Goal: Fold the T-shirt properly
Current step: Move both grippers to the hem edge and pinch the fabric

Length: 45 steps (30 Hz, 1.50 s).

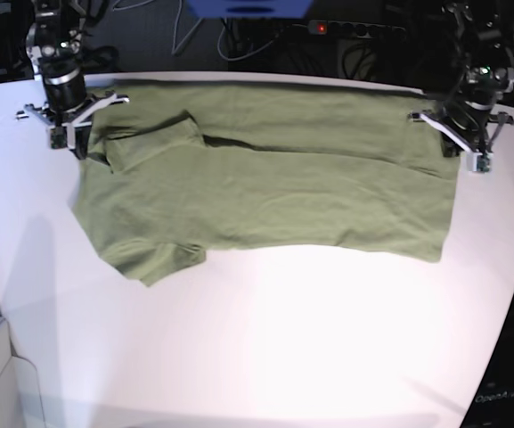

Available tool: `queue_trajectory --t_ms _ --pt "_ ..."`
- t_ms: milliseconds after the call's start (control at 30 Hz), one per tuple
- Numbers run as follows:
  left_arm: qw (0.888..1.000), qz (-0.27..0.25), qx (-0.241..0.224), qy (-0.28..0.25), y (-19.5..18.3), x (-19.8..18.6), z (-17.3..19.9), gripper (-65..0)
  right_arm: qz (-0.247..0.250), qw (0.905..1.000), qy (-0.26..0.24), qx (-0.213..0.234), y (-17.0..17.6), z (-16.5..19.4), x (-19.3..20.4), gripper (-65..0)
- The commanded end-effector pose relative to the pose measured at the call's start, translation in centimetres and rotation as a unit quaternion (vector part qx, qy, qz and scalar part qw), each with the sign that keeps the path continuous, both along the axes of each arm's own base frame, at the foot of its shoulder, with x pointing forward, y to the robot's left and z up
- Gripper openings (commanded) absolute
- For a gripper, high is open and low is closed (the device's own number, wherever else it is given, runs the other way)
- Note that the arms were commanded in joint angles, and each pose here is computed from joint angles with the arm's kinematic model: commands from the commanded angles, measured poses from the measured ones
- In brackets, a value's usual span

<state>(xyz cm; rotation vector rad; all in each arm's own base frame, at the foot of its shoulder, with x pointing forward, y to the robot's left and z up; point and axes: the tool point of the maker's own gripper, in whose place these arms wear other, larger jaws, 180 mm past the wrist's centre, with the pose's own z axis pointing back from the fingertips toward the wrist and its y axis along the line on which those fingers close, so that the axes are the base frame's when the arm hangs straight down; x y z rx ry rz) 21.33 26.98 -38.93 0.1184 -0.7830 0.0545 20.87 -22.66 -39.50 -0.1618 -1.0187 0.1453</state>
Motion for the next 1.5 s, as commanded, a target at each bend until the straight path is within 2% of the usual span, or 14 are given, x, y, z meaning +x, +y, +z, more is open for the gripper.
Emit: queue_trajectory --t_ms 0,100,233,267,367,567,733,833,933,1200,1333,1467 --pt "0.999 0.003 0.013 -0.03 0.6 0.8 2.0 -61.1 0.013 0.9991 -0.04 -0.011 -0.2 2.3 1.5 -63.4" --pt "0.997 0.007 0.026 -0.067 0.7 1.5 4.8 -57.7 0.02 0.9975 -0.064 -0.023 -0.3 4.7 3.4 -61.1" --pt "0.995 0.006 0.036 -0.094 0.7 2.8 6.5 -44.1 0.031 0.9949 -0.085 -0.045 -0.6 8.0 7.6 -50.8" --pt "0.995 0.007 0.035 -0.096 0.8 3.1 6.5 -41.5 0.047 0.9941 -0.088 -0.043 0.0 8.7 9.2 -47.7" --pt "0.995 0.015 0.026 -0.09 1.2 3.7 5.5 -37.0 0.085 0.9933 -0.065 -0.044 0.8 9.1 12.7 -41.2" --pt "0.997 0.031 -0.001 -0.077 1.8 5.7 3.3 -36.3 0.128 0.9916 0.002 -0.018 2.1 6.9 19.8 -31.0" --pt "0.996 0.041 -0.017 -0.073 1.9 7.1 2.3 -36.3 0.131 0.9909 0.031 0.0 1.8 5.5 22.8 -30.3" --pt "0.997 0.045 -0.025 -0.058 2.0 7.5 1.8 -36.3 0.127 0.9915 0.024 0.009 1.5 5.8 24.2 -30.3" --pt "0.997 0.046 -0.028 -0.049 2.1 7.6 1.5 -36.3 0.143 0.9889 0.034 0.025 2.0 4.6 24.2 -30.3" --pt "0.997 0.046 -0.029 -0.053 2.0 8.0 1.8 -36.3 0.142 0.9864 0.047 0.069 3.2 1.4 23.7 -30.3" --pt "0.997 0.046 -0.03 -0.054 1.9 8.0 1.8 -36.3 0.144 0.9848 0.062 0.074 3.6 0.2 23.2 -30.3" --pt "0.997 0.047 -0.03 -0.054 1.9 8.0 1.8 -36.3 0.17 0.9802 0.076 0.069 5.5 -0.7 22.8 -30.3"
